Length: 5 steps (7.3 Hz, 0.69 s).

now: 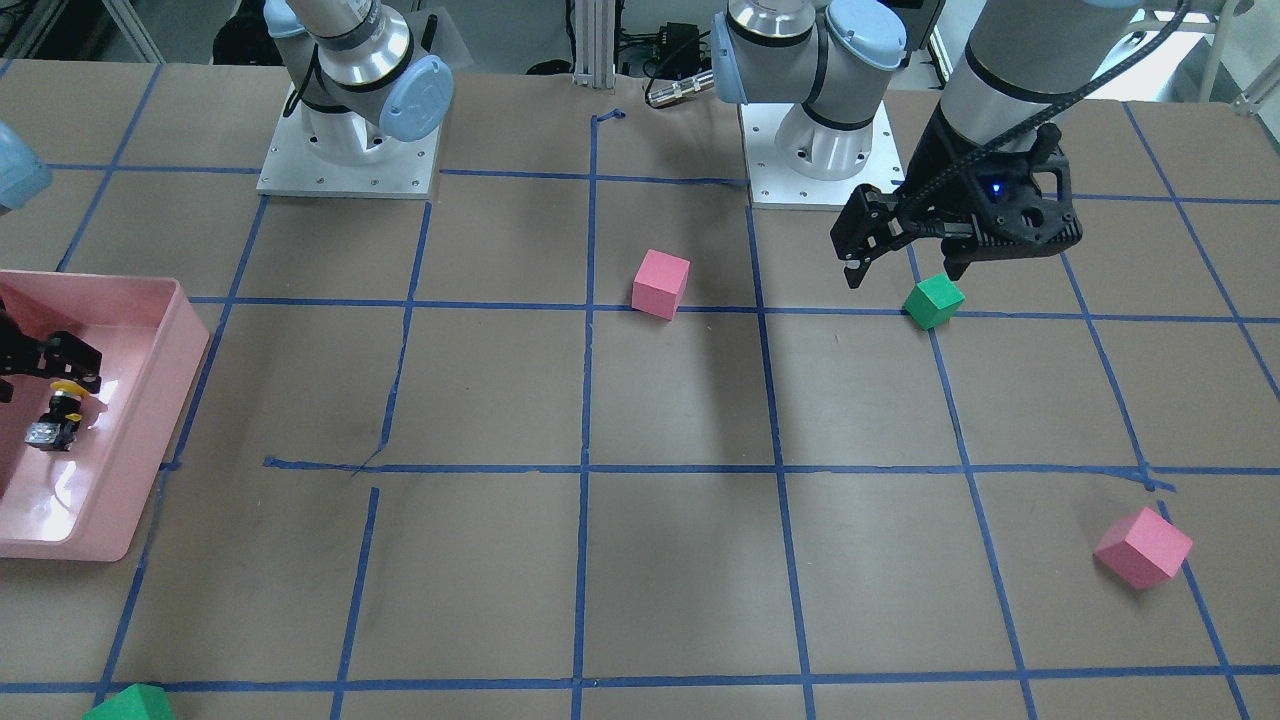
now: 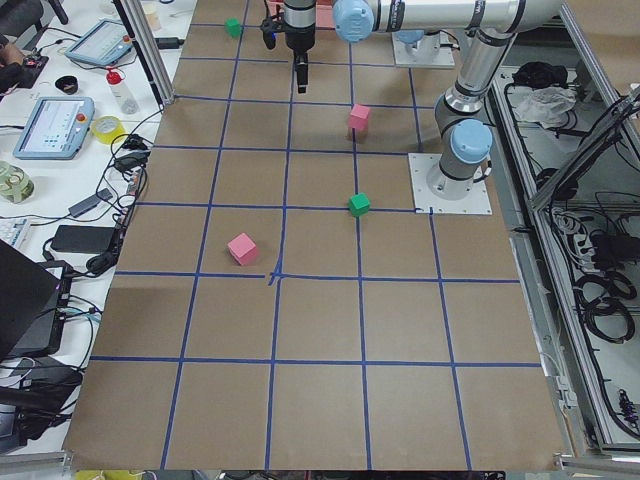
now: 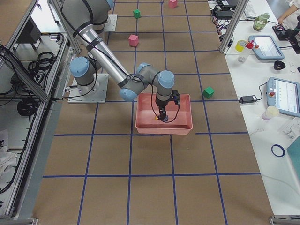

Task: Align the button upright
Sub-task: 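Lower the right gripper into the bin onto the button switch body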

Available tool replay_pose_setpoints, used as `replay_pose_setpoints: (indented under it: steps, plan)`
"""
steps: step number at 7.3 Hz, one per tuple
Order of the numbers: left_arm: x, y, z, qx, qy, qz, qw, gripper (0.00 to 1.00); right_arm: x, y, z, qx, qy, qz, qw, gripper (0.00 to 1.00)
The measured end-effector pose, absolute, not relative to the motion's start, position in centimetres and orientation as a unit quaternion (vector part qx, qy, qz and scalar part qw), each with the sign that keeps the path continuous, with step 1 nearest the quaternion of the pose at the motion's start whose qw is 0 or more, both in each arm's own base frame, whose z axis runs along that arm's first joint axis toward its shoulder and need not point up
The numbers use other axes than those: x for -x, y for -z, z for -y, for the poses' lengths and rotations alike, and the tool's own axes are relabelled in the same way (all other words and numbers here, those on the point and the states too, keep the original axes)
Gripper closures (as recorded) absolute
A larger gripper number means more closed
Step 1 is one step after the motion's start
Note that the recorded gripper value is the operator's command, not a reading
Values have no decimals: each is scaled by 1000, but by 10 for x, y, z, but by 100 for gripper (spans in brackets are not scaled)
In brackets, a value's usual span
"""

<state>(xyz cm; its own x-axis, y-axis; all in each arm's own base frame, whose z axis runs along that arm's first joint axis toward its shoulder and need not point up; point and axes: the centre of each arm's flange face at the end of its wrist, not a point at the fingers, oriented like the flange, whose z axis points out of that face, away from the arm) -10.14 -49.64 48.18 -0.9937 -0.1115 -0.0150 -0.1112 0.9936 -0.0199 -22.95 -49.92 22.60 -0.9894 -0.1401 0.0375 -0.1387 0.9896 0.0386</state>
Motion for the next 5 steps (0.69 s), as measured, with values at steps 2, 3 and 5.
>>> replay_pose_setpoints:
  steps: [2,3,5]
  plan:
    - [101,-482,496,56,9,-998,8,0,225,-222,504,-46,10,999,16,0]
    - [101,-481,496,56,9,-998,8,0,223,-221,505,-38,5,999,10,0]
    - [102,-479,496,56,7,-998,8,0,221,-219,507,-33,1,999,4,0]
